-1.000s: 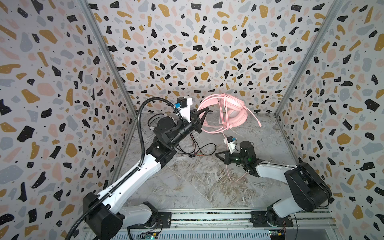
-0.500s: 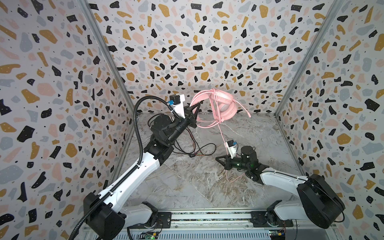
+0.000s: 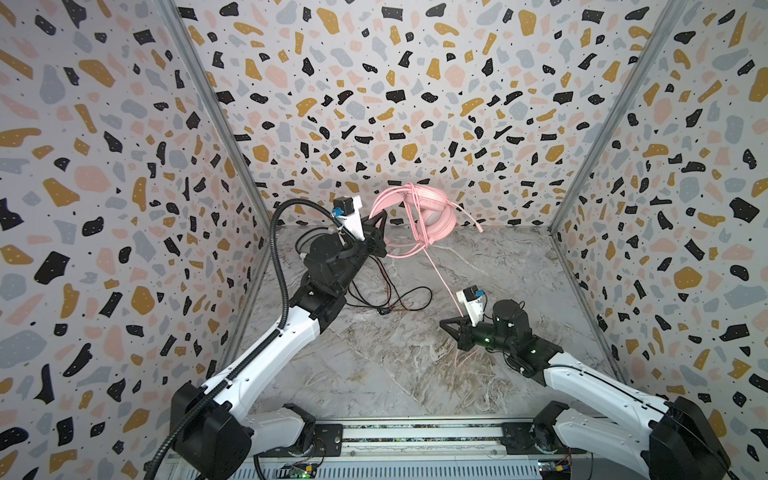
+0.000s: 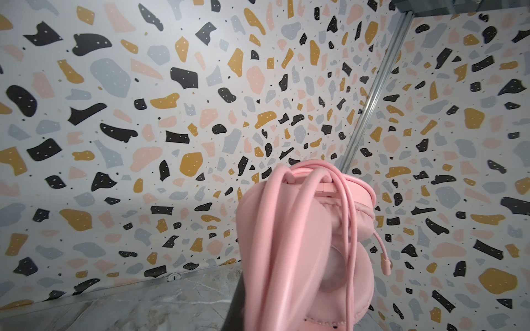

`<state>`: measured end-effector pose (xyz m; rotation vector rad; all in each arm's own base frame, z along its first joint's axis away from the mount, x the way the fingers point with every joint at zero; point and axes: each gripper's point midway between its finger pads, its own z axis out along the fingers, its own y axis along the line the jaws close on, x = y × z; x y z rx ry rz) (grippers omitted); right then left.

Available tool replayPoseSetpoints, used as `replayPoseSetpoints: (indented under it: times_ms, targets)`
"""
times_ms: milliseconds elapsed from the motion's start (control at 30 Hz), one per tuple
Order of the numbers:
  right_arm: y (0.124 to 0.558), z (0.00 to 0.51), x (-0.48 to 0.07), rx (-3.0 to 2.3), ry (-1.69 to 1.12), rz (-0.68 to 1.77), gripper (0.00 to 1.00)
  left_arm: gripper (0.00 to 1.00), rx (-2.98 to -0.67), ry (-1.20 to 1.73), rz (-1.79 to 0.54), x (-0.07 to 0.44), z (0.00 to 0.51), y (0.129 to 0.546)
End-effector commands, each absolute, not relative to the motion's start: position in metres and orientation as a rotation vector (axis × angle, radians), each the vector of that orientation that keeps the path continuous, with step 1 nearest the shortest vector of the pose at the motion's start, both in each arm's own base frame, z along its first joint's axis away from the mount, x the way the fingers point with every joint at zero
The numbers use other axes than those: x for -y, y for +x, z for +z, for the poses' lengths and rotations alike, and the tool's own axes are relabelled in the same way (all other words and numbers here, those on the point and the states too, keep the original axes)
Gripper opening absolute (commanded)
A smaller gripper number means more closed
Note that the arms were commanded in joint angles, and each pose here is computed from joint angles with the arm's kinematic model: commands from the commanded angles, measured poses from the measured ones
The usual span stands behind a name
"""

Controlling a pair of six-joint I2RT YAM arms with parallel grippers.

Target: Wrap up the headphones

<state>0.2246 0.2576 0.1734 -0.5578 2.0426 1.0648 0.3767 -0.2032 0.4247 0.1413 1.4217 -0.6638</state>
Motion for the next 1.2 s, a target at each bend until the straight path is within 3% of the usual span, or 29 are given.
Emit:
replayPoseSetpoints:
  times_ms: [0, 600, 1167]
  targets:
    - [0.211, 0.152, -0.247, -2.138, -0.562, 1.022, 0.02, 0.00, -1.149, 0.008, -0.576, 0.161, 0.497, 0.364]
    - [0.195, 0.167, -0.256, -2.133, -0.618, 1.048, 0.03, 0.00, -1.276, -0.187, -0.375, 0.132, 0.447, 0.401]
    - [0.186, 0.153, -0.257, -2.152, -0.608, 1.097, 0.05, 0.00, -1.251, -0.259, -0.326, 0.117, 0.461, 0.411]
